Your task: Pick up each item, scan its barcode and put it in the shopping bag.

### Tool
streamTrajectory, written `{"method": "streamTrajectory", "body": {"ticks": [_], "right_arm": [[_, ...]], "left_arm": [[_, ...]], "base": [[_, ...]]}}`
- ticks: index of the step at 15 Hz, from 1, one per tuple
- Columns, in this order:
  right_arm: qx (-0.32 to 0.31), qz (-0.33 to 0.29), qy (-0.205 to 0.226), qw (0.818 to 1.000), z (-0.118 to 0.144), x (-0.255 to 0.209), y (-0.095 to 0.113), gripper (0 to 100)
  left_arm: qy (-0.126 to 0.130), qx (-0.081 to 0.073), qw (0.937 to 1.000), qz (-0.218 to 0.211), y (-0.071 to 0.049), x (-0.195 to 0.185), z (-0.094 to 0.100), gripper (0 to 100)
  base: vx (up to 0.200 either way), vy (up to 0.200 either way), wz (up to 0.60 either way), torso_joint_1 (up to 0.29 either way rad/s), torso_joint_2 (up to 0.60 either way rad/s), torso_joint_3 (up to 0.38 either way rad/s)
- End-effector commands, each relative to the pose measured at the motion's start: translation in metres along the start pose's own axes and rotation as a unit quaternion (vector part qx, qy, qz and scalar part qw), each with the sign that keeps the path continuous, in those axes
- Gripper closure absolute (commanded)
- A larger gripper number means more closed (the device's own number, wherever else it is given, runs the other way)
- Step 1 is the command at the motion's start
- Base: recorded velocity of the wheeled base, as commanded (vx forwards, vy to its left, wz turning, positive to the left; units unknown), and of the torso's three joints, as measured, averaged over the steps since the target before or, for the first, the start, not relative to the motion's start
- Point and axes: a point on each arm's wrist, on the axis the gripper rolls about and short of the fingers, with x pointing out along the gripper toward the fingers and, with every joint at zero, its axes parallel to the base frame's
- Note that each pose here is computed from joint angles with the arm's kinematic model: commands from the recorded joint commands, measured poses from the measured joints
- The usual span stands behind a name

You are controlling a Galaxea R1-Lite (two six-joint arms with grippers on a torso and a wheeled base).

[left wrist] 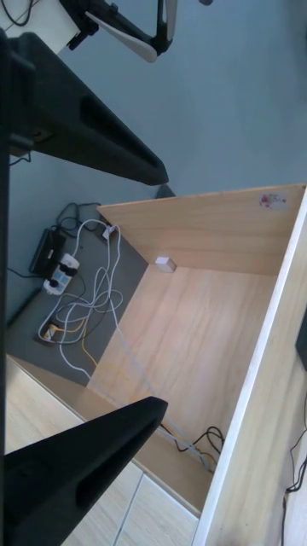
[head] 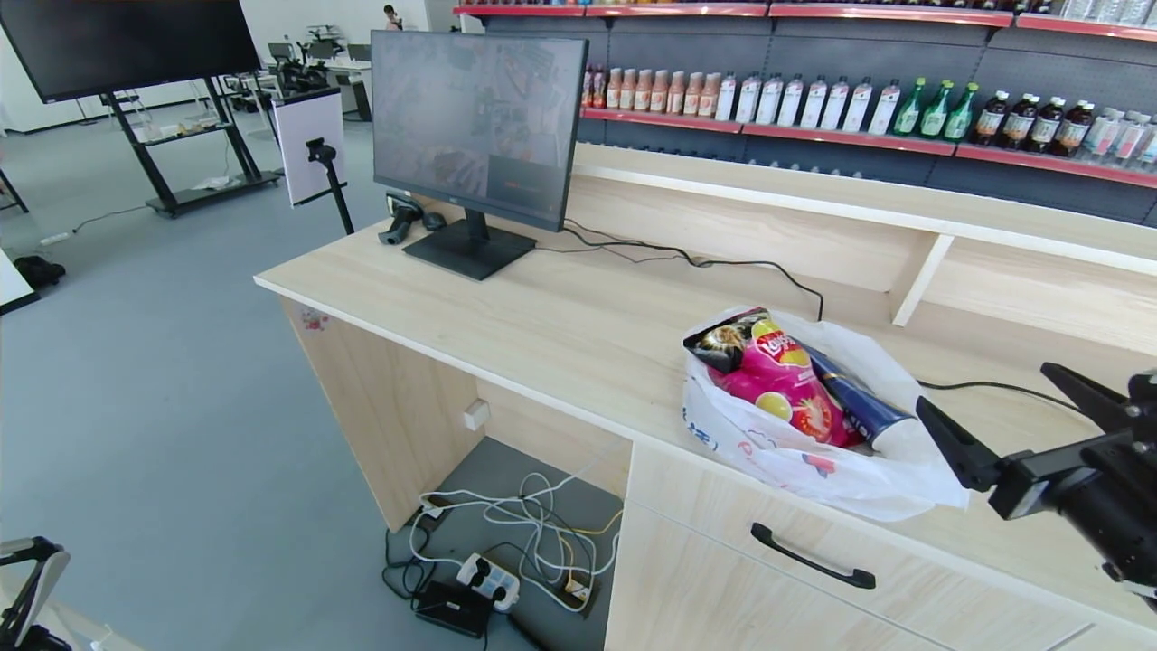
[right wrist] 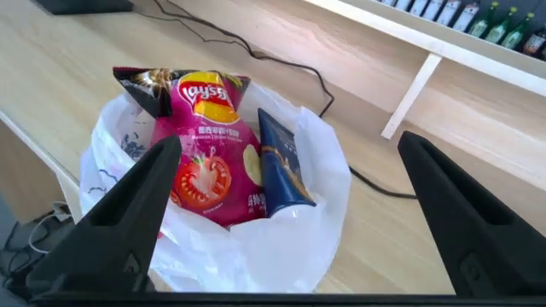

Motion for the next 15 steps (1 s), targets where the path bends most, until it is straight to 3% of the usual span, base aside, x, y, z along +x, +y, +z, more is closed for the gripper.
{"method": "streamTrajectory", "body": {"ticks": [1,3,5,7,12,14,15], "right_arm": [[0.008,0.004,-0.061,0.998,0.02,-0.025,-0.004,0],[0.014,0.037,-0.099,0.994,0.031,-0.036,0.0,0],[0.018,0.044,-0.1,0.994,0.034,-0.049,-0.002,0],[0.036,0.1,-0.027,0.994,0.023,-0.096,-0.006,0],[0.042,0.115,0.083,0.989,-0.02,-0.176,-0.014,0],[0.043,0.086,0.106,0.99,-0.025,-0.183,-0.014,0],[0.052,0.031,0.124,0.99,-0.023,-0.181,-0.013,0]], "left_arm": [[0.0,0.0,1.0,0.0,0.0,0.0,0.0,0],[0.0,0.0,1.0,0.0,0.0,0.0,0.0,0],[0.0,0.0,1.0,0.0,0.0,0.0,0.0,0],[0.0,0.001,1.0,0.0,0.0,0.0,0.0,0],[-0.001,0.001,1.0,0.0,0.0,0.0,0.0,0],[-0.001,0.001,1.0,-0.001,0.0,0.0,0.0,0],[-0.001,0.001,1.0,-0.001,0.0,0.0,0.0,0]], "base": [[0.0,0.0,0.0,0.0,0.0,0.0],[0.0,0.0,0.0,0.0,0.0,0.0],[0.0,0.0,0.0,0.0,0.0,0.0],[0.0,0.0,0.0,0.0,0.0,0.0],[0.0,0.0,0.0,0.0,0.0,0.0],[0.0,0.0,0.0,0.0,0.0,0.0],[0.0,0.0,0.0,0.0,0.0,0.0]]}}
